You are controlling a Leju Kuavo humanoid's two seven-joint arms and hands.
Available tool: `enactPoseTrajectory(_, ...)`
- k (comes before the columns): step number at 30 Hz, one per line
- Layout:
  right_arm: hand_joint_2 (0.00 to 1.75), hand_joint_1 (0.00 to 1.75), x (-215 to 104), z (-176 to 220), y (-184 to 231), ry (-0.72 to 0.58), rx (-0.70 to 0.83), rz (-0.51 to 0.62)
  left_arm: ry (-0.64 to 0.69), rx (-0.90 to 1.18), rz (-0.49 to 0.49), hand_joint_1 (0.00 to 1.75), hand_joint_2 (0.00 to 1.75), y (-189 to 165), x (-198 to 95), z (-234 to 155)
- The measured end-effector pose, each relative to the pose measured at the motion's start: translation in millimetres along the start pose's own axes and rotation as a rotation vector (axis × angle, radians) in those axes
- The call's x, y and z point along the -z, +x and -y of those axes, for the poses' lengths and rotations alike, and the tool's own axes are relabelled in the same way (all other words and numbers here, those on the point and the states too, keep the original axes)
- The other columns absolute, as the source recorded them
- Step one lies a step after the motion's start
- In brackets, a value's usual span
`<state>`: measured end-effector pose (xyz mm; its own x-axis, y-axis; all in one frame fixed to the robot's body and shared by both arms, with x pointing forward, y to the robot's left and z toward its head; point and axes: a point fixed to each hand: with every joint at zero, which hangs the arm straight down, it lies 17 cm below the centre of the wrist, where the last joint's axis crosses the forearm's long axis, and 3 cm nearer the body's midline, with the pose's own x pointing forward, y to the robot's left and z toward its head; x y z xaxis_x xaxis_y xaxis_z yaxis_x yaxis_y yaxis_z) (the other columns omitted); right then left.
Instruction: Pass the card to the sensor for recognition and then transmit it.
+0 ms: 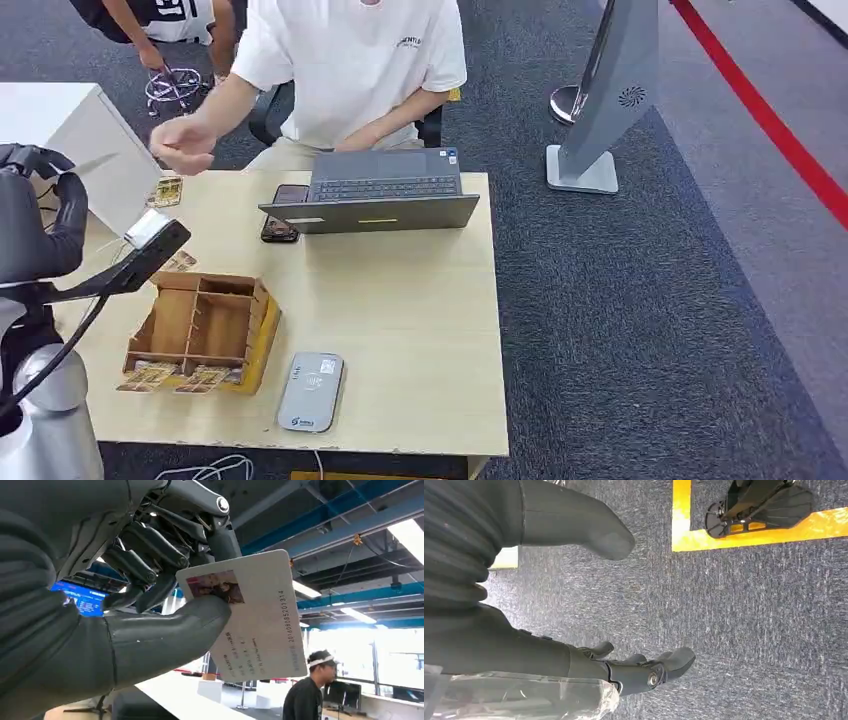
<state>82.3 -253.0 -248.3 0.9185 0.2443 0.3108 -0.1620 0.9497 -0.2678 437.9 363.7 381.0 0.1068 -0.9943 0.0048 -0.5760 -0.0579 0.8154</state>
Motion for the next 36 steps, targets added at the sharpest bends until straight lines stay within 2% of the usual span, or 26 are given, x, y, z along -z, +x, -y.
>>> enactPoseTrajectory(17,1.75,0.0,0,0,-1,0.0,0.001,-0.004,-0.005,-0.002,0.001,1.75,1.75,0,0,1)
enactPoseTrajectory(21,1.75,0.0,0,0,-2,0.003,0.011,-0.018,-0.057,-0.076,-0.016,1.75,1.75,6,-3,10)
enactPoseTrajectory(24,1.75,0.0,0,0,-4,0.004,0.01,-0.031,-0.044,-0.129,-0.002,1.75,1.75,18,-8,1)
enactPoseTrajectory(27,1.75,0.0,0,0,-4,0.003,0.024,-0.045,-0.03,-0.175,0.058,1.75,1.75,44,-27,-9)
enactPoseTrajectory(31,1.75,0.0,0,1,6,-0.004,0.019,-0.032,-0.002,-0.246,0.189,1.75,1.75,93,-70,-26)
enactPoseTrajectory(36,1.75,0.0,0,2,15,-0.013,0.01,-0.011,-0.018,-0.305,0.259,1.75,1.75,125,-104,-33)
